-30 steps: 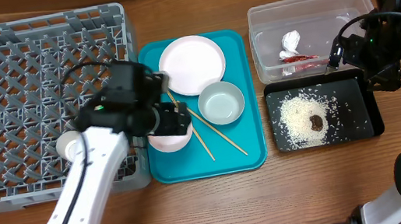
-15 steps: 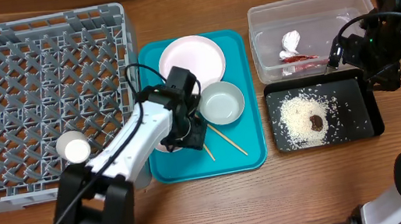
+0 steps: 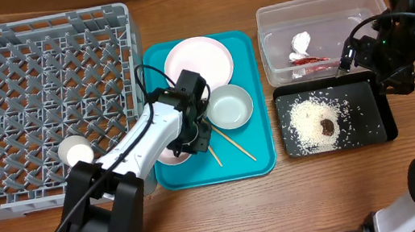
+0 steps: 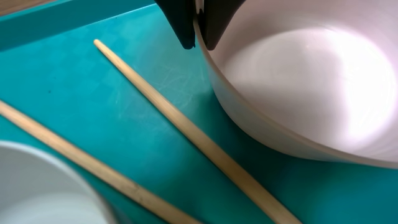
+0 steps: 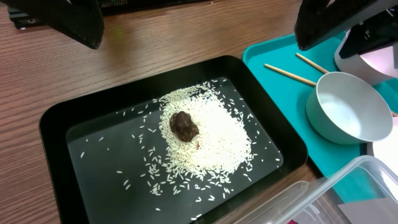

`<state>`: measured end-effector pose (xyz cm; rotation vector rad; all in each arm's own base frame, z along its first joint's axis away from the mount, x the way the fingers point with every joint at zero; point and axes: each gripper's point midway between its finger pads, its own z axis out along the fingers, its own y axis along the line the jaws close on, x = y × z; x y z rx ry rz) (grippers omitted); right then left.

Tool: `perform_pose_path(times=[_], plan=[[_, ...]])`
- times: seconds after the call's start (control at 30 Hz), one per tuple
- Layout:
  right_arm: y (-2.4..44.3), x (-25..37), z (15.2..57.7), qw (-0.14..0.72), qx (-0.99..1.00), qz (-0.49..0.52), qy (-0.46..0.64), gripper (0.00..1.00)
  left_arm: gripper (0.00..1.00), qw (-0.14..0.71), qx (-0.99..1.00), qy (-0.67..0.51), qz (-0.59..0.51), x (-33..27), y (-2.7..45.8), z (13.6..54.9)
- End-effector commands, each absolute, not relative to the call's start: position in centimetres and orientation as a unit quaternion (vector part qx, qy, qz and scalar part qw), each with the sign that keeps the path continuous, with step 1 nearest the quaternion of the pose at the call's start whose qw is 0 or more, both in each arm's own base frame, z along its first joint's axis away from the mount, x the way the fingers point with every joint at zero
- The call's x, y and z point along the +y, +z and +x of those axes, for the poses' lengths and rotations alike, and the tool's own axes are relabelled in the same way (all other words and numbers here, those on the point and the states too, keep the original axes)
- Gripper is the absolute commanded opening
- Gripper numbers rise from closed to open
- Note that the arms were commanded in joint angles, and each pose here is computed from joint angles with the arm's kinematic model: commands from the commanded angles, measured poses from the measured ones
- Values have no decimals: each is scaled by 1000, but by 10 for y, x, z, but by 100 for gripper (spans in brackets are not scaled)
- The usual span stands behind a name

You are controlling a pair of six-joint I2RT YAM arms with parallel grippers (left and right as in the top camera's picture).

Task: Sort waste into correct bins and load items into the dishwasher
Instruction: 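Move the left gripper to the pink-white bowl on the teal tray and grasp it, then carry the pink-white bowl into the dish rack and release it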

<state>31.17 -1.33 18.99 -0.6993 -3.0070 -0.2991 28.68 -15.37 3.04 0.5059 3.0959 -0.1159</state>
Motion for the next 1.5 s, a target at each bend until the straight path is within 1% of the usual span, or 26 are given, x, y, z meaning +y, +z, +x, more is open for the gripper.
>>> perform_pose_path(times=[0.0,0.13,0.27,0.43,0.57,0.67,0.8,1.13,1.3,1.47], plan=[[206,-15,314,-10,-970,-222,-97,100,4,-2,987,-35,156,-153,29,288],[206,-15,313,-8,-970,-223,-97,100,4,6,987,-37,156,-157,45,297],[206,-15,313,-8,-970,-223,-97,100,4,27,986,-43,156,-164,77,312],[206,-15,313,-8,-970,-222,-97,100,4,84,986,-43,137,-162,127,337],[206,-15,313,-8,-970,-222,-97,100,4,138,983,-49,108,-145,171,354],[206,-15,314,-10,-970,-222,-97,100,4,172,978,-76,93,-133,200,361],[206,-15,314,-10,-970,-222,-97,100,3,202,961,-146,119,-120,225,367],[206,-15,314,-9,-970,-222,-97,100,4,249,904,-332,106,-58,245,389],[206,-15,314,-10,-970,-222,-97,100,4,250,887,-384,55,-22,232,401],[206,-15,314,-9,-970,-222,-97,100,4,241,867,-436,23,-4,215,410]])
